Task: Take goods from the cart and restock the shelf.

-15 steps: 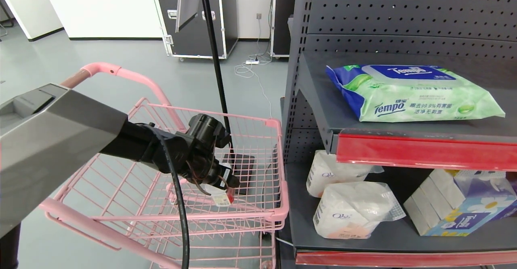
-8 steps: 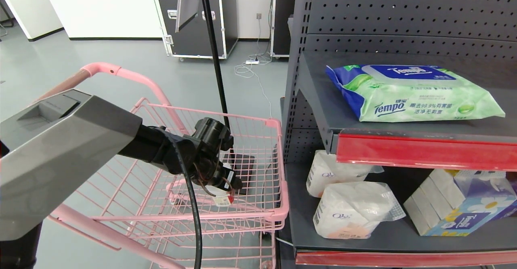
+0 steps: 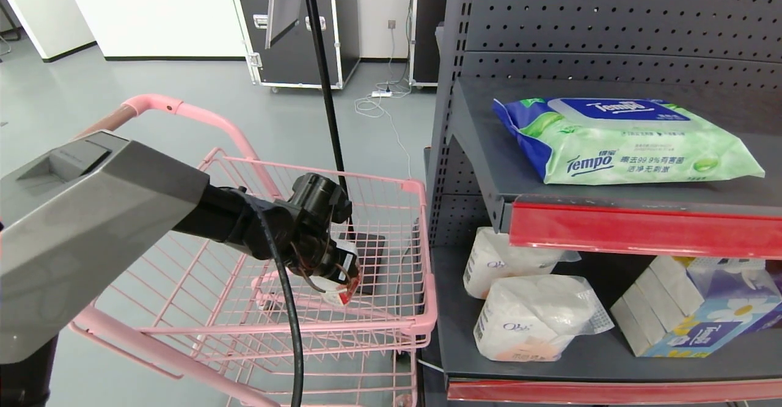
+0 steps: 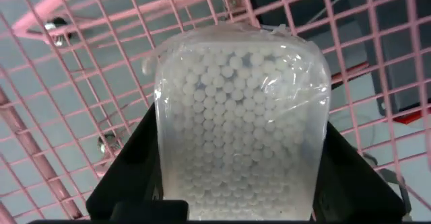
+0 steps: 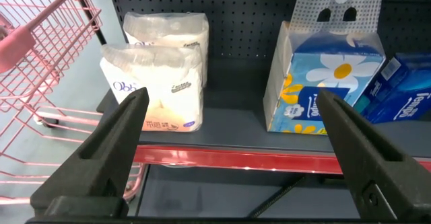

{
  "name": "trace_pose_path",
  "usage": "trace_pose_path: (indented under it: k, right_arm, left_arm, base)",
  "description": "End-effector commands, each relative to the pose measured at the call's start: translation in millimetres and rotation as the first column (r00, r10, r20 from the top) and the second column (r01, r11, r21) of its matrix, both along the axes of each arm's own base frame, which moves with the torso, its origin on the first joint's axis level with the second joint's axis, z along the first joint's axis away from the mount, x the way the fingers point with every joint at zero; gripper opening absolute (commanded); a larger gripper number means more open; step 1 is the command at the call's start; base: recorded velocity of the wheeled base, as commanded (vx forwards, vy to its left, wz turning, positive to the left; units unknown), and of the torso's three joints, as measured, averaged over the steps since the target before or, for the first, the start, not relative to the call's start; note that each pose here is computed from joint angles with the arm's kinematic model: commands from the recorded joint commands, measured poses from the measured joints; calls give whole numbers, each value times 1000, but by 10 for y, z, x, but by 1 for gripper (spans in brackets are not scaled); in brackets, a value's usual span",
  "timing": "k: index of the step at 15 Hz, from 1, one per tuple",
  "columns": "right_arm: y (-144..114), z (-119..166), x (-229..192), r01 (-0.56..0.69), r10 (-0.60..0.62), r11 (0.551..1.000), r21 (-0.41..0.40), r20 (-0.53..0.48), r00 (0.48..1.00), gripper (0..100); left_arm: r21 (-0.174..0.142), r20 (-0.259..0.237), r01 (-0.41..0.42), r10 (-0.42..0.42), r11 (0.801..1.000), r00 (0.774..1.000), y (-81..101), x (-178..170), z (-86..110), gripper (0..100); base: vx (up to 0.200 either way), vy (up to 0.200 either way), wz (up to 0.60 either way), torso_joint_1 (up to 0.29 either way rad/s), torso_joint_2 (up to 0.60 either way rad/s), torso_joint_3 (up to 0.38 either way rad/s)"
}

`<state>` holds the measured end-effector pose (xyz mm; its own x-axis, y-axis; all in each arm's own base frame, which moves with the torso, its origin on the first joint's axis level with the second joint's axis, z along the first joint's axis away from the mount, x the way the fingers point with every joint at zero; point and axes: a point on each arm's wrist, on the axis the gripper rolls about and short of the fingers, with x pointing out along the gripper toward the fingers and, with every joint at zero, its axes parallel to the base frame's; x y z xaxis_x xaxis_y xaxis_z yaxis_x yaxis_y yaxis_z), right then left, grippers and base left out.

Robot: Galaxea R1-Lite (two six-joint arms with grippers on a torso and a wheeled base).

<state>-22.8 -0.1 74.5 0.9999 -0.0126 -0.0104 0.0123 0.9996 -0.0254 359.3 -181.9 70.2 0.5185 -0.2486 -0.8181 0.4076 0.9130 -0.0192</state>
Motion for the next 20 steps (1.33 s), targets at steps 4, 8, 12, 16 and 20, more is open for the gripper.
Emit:
trace_pose_path:
  k: [4,8,12,16,20]
  right_arm:
    - [0,-1,0,0,0,1000,-1,0,1000,100]
    - [0,-1,0,0,0,1000,-2,0,1000,100]
    - [0,-1,0,1,-1,1000,-2,0,1000,100]
    - [-1,-1,0,3,-3,1000,-1,0,1000,100]
    - [-1,-1,0,3,-3,1000,-2,0,1000,100]
  left_arm:
    - [-156,244,-27,65,987,967,403,-149,1109,0]
    - [-270,460,-33,159,962,873,1038,-1102,2105,0]
    - [-324,593,-35,232,946,771,1474,-2258,2262,0]
    - [-358,668,-9,263,934,696,1678,-3072,1978,0]
    - [-417,705,6,319,909,633,1768,-3425,1881,0]
  base:
    - [0,0,0,0,0,0]
    - [0,0,0,0,0,0]
    - [0,0,0,0,0,0]
    - [0,0,0,0,0,0]
    - [0,0,0,9,-40,-27]
